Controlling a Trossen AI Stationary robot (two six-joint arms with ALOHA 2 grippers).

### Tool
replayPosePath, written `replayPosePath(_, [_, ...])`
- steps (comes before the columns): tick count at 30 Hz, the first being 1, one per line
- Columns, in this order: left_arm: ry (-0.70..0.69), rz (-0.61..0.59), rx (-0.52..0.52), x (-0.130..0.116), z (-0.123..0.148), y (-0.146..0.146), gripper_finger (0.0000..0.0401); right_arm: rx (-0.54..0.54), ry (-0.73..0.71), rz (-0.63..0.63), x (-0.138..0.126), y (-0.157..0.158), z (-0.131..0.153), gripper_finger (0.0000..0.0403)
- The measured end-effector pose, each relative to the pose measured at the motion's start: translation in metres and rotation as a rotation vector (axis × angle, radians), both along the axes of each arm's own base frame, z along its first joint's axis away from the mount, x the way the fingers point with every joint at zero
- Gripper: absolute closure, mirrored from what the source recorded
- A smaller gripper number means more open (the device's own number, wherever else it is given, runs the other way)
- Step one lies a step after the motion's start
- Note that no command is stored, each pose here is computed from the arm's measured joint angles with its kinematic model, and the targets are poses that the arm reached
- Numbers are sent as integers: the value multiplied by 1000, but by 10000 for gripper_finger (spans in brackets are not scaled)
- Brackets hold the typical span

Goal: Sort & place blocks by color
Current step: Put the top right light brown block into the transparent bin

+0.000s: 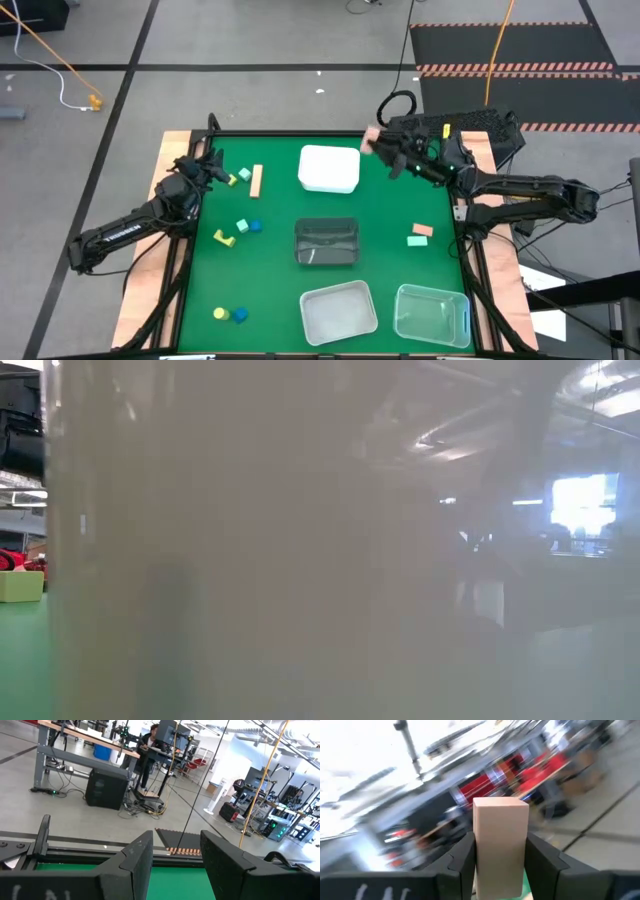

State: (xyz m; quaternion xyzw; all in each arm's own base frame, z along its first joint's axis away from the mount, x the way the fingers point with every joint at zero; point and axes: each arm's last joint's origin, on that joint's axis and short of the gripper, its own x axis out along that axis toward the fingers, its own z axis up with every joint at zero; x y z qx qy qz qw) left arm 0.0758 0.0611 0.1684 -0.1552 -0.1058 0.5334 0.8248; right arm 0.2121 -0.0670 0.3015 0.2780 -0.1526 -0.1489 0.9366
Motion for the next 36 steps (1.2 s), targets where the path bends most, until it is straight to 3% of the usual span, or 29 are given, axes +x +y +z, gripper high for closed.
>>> replayPosePath(8, [0,0,0,0,0,0,238,167,43,390,11,51,-7,283])
replayPosePath(14, [0,0,0,0,0,0,238,446,250,686,10,90,-26,282])
replayPosePath(21, [-1,0,0,0,0,0,238,717,460,861,-4,144,-39,282])
replayPosePath(30, [0,0,0,0,0,0,238,1011,745,888,-42,203,-55,282])
replayPosePath(36, [0,0,0,0,0,0,238,1218,1049,759,-69,217,-73,282])
